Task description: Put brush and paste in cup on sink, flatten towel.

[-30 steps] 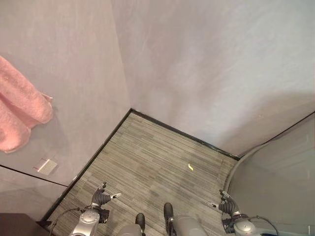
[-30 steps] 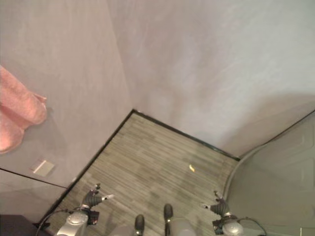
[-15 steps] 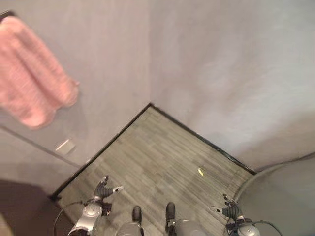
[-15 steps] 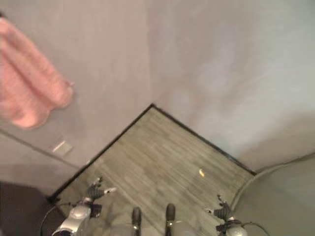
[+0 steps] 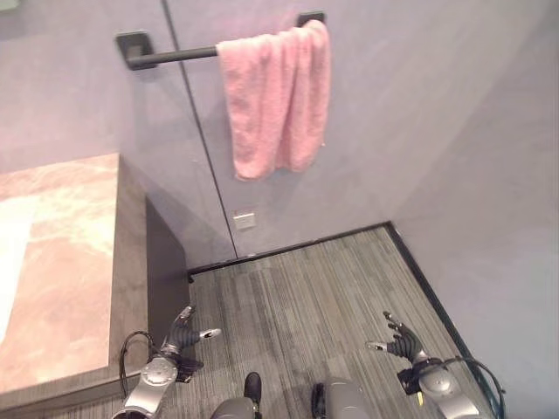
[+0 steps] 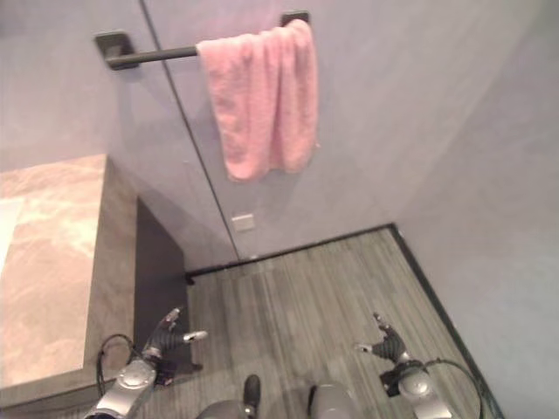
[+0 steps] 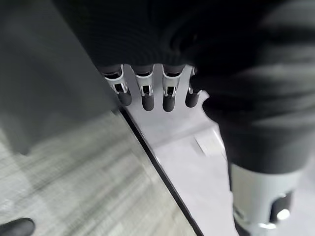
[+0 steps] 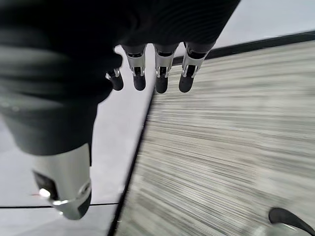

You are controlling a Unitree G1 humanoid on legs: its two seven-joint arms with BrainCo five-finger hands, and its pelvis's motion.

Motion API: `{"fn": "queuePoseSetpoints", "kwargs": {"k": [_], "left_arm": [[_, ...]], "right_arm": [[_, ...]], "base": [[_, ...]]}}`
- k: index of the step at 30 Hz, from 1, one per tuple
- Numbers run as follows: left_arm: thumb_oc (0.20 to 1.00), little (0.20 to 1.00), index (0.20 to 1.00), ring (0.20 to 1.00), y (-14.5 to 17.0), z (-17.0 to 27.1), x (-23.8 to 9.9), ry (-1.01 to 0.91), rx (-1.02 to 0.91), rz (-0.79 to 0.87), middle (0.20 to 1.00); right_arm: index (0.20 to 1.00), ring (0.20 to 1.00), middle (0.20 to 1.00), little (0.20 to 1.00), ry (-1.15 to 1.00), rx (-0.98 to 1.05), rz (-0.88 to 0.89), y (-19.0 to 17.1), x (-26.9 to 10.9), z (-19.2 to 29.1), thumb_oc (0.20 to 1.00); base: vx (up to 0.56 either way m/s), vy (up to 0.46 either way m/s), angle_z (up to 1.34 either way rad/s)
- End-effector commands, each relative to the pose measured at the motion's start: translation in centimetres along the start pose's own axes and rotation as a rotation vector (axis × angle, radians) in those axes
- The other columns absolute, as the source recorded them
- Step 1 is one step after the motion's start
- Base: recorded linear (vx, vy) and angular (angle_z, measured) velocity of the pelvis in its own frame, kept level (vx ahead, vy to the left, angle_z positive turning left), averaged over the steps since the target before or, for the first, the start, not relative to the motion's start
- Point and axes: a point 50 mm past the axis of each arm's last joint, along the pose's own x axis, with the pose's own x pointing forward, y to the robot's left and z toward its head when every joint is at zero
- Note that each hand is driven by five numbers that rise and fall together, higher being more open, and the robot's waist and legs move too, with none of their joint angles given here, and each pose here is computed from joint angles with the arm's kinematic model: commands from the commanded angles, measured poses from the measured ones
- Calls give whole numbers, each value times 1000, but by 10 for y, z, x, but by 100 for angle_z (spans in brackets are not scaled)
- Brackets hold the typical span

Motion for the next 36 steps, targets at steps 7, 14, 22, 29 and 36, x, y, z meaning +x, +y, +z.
{"fn": "queuePoseSetpoints", "kwargs": {"k": [7,14,22,29,36], "left_arm": [[1000,1000,1000,1000,4,27,5,-123,13,5,1000],[1000,1000,1000,1000,-3,27,13,-89,8,15,1000],[1000,1000,1000,1000,-1,-4,9,42,-25,67,1000],[1000,1000,1000,1000,0,-9,6,54,-17,72,1000],[1000,1000,1000,1000,-4,-4,6,20,7,55,1000]], "right_arm": [[1000,1000,1000,1000,-10,4,-15,-14,-5,-4,1000],[1000,1000,1000,1000,15,20,-36,-11,-4,-7,1000],[1000,1000,1000,1000,36,54,-9,7,-4,-11,1000],[1000,1000,1000,1000,74,36,-23,9,-7,-20,1000],[1000,1000,1000,1000,85,51,-39,10,-6,-21,1000]], "base": [[59,-254,38],[6,-19,53],[64,30,-19],[35,60,-2],[28,126,-2]]}}
